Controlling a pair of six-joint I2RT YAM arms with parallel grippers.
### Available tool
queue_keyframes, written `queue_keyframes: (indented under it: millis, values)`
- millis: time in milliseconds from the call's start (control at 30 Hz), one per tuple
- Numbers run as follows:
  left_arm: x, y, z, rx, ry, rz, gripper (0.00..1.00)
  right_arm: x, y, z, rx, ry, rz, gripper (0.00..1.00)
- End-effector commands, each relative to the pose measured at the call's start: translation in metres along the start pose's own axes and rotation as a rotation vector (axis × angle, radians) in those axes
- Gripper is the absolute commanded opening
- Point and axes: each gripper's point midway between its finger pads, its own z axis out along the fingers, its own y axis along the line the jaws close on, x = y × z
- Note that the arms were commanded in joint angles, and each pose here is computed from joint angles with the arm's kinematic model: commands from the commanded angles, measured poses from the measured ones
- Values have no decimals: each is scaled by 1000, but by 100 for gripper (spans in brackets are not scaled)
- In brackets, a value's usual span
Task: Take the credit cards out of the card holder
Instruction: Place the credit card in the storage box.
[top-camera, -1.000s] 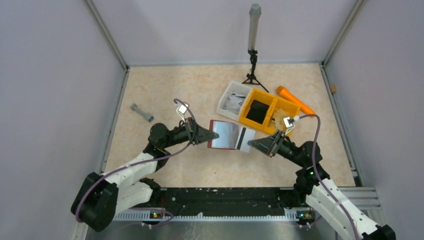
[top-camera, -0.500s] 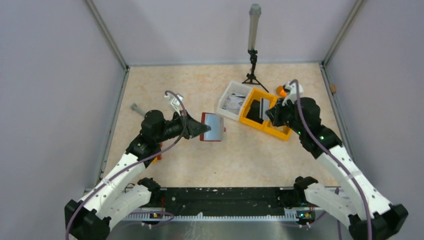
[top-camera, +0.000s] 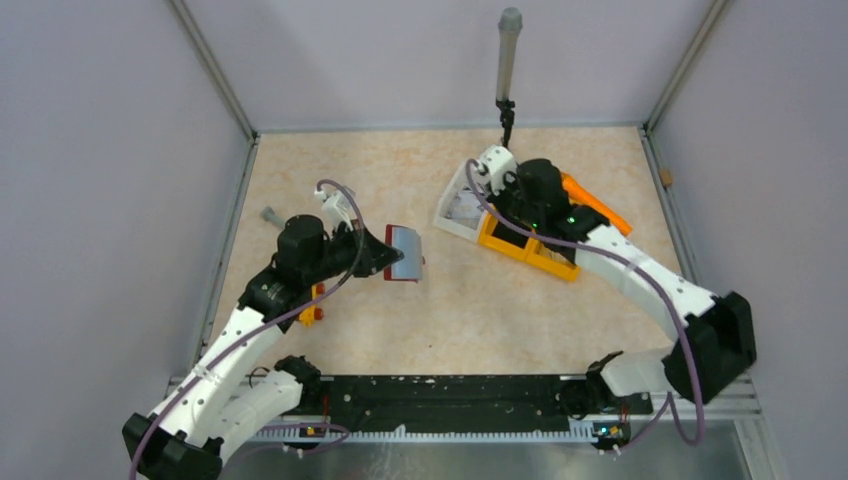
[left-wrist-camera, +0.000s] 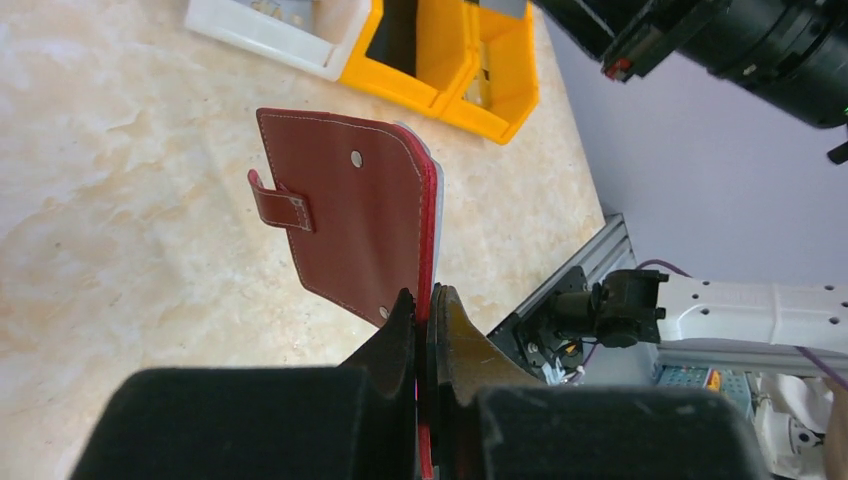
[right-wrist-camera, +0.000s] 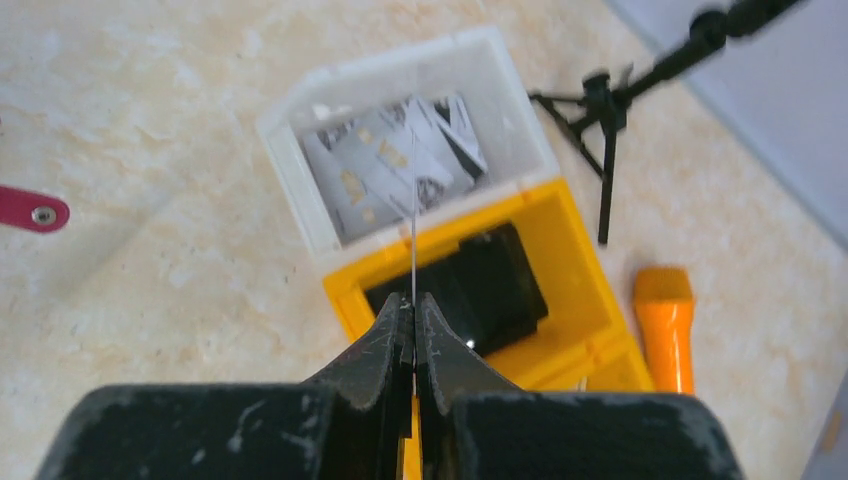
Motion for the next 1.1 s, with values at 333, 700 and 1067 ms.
queue_keyframes:
  millis: [333, 700, 1067]
  values:
    - [-20, 13, -25, -107, -120, 55, 0, -58, -24, 100, 229, 158, -395, 0]
    - [-18, 17, -25, -117, -117, 47, 0, -16, -15, 150, 288, 316, -515, 0]
    - [-16, 18, -25, -115, -112, 41, 0, 1, -8, 167, 309, 331, -542, 5]
